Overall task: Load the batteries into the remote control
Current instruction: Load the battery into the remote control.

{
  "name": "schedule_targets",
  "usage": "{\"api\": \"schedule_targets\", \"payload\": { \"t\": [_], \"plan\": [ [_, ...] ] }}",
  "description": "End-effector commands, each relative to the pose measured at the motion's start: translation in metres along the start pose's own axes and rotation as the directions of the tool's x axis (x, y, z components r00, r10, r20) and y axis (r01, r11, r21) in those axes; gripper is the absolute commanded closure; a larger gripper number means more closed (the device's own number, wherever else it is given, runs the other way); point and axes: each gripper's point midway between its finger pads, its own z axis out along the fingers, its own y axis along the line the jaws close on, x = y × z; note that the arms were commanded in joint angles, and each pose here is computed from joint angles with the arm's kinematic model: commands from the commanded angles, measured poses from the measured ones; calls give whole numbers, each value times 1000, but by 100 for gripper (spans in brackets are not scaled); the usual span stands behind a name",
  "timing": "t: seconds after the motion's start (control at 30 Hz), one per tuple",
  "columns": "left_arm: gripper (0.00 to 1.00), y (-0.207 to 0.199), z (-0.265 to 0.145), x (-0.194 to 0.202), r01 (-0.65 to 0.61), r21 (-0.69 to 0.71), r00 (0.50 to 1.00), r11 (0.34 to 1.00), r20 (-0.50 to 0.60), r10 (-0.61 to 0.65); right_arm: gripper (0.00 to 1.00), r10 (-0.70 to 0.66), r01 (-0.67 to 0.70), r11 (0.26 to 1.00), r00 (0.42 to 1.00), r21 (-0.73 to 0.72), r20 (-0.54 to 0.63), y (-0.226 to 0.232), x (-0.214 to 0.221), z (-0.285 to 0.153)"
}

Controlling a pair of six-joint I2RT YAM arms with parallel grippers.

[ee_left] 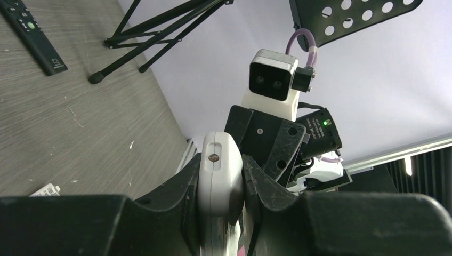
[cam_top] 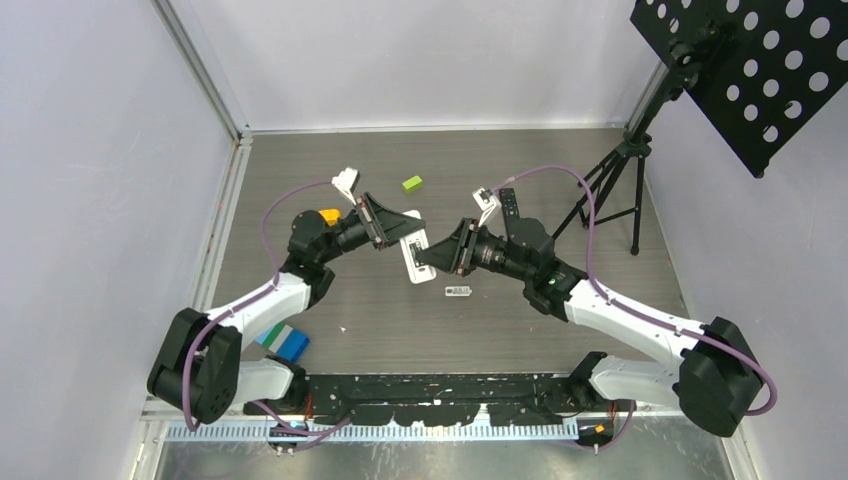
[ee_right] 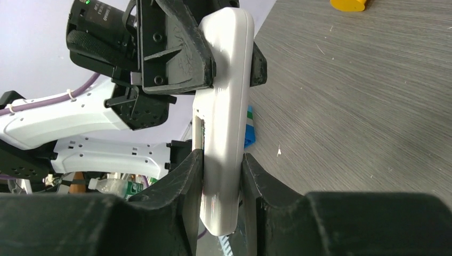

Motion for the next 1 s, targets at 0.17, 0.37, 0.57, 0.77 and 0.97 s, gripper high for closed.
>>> {"api": "schedule_targets", "payload": {
  "t": [0.17,0.37,0.57,0.77,0.97],
  "plan": [
    [100,-30,3,-9,-68,60,998,996,-4,69,77,-111,111,994,992,2,-52,-1,1,6],
    [100,-25,2,-7,-96,36,995,995,-12,96,50,-113,113,993,994,42,-10,-6,-8,7],
    [100,-24,-4,-1,-171,22,985,985,-33,172,36,-84,82,996,994,22,71,2,-26,-2],
    [100,-27,-9,2,-223,14,974,975,-49,223,47,-59,58,998,997,15,57,0,-27,1],
    [100,-27,-8,2,-228,15,972,974,-51,228,51,-51,51,998,999,-23,11,0,-18,10]
  ]
}}
